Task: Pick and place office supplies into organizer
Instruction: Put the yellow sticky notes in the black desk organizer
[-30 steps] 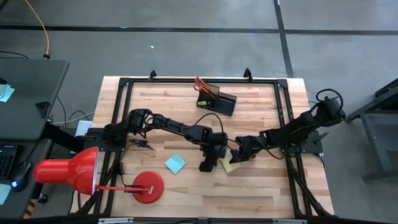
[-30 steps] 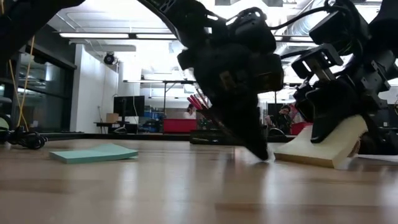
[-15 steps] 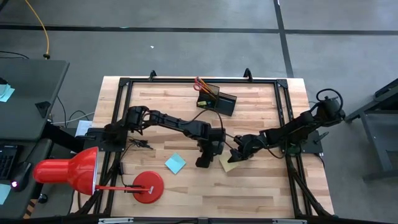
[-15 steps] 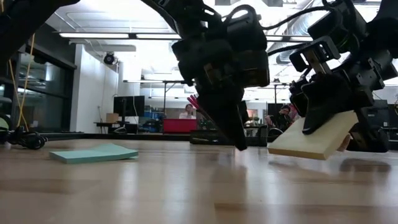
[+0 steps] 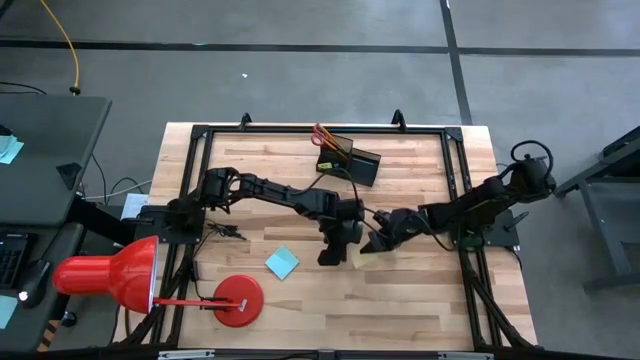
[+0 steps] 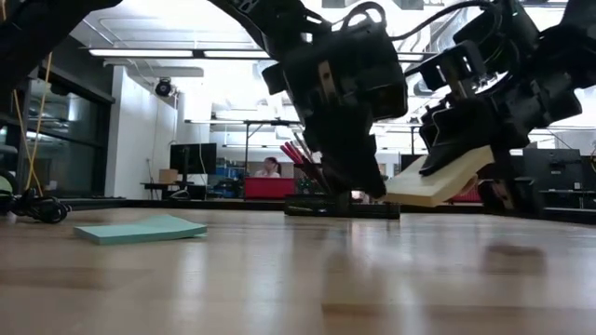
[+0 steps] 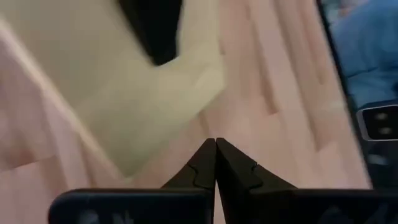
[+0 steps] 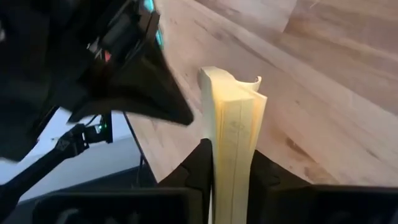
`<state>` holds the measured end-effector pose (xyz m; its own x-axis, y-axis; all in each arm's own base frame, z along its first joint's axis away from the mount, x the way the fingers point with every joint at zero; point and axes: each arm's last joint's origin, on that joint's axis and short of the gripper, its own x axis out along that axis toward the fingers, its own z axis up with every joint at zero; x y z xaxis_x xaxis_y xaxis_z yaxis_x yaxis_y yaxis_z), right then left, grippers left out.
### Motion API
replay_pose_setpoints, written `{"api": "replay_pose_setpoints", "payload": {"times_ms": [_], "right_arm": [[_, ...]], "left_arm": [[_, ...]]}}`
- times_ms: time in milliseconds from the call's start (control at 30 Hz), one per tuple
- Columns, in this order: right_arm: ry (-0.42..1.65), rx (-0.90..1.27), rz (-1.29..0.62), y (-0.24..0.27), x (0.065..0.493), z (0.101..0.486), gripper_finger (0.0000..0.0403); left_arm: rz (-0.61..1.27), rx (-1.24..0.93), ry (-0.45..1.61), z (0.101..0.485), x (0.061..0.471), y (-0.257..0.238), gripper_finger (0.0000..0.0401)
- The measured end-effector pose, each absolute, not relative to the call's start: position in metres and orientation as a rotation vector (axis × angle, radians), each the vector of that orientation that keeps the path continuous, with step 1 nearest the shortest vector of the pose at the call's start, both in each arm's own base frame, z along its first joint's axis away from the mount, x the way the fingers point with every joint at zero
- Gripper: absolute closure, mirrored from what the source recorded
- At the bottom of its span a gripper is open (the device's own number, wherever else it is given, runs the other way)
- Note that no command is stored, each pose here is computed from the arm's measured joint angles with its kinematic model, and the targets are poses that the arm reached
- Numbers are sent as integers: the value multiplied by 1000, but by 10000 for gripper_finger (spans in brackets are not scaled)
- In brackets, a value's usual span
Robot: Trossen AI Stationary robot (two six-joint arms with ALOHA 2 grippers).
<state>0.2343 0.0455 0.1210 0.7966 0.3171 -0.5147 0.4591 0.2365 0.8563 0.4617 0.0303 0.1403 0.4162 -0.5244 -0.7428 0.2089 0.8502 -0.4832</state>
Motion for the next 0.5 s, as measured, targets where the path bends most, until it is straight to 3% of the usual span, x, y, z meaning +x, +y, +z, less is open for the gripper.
{"api": "replay_pose_setpoints", "payload": {"times_ms": [167,500], "right_arm": [[693,1360,-109,42,235,121,355],[672,1338,-38,44,237,125,370]], "left_arm": [[-548,-416,1028,142,460,36,380],[-637,-571,1085,140,444,60,225]]}}
